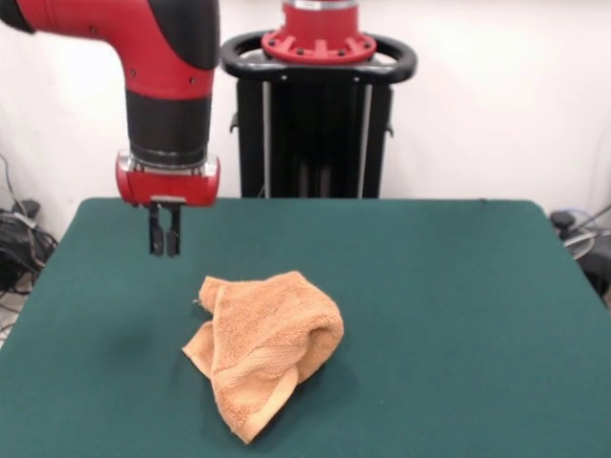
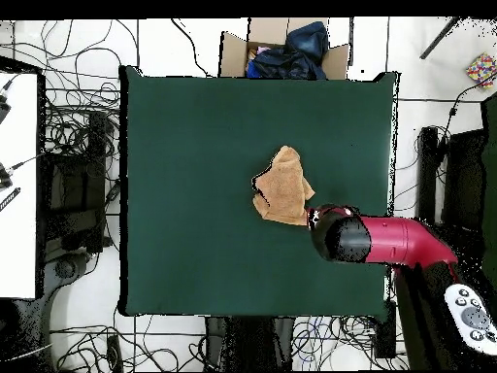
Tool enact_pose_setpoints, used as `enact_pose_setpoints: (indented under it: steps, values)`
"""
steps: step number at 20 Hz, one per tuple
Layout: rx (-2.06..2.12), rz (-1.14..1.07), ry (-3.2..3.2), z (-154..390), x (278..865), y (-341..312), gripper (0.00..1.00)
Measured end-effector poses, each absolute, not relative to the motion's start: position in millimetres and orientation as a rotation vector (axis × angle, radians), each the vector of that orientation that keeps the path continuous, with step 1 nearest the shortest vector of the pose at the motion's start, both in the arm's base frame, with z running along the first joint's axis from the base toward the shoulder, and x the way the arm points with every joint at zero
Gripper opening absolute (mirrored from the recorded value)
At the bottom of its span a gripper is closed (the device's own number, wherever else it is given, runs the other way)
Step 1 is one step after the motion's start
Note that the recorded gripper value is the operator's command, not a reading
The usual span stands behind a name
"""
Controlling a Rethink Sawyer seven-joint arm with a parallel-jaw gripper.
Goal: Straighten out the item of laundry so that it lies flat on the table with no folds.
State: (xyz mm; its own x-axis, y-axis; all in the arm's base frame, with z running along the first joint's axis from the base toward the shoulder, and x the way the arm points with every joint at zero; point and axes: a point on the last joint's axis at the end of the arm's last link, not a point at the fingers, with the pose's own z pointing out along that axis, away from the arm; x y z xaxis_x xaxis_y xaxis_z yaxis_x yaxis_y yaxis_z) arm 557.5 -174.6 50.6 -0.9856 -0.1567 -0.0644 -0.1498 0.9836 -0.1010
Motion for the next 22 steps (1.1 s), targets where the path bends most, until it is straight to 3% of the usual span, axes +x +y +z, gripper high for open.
enact_pose_setpoints:
  steps: [1, 2, 22]
  values:
    - [-0.236, -0.129, 3.066, 42.8, 556.1, -172.3, 0.0]
    - [-0.238, -0.094, 3.08, 30.3, 551.8, -166.3, 1.0]
    - [-0.284, 0.036, 3.113, -22.3, 530.7, -135.8, 1.0]
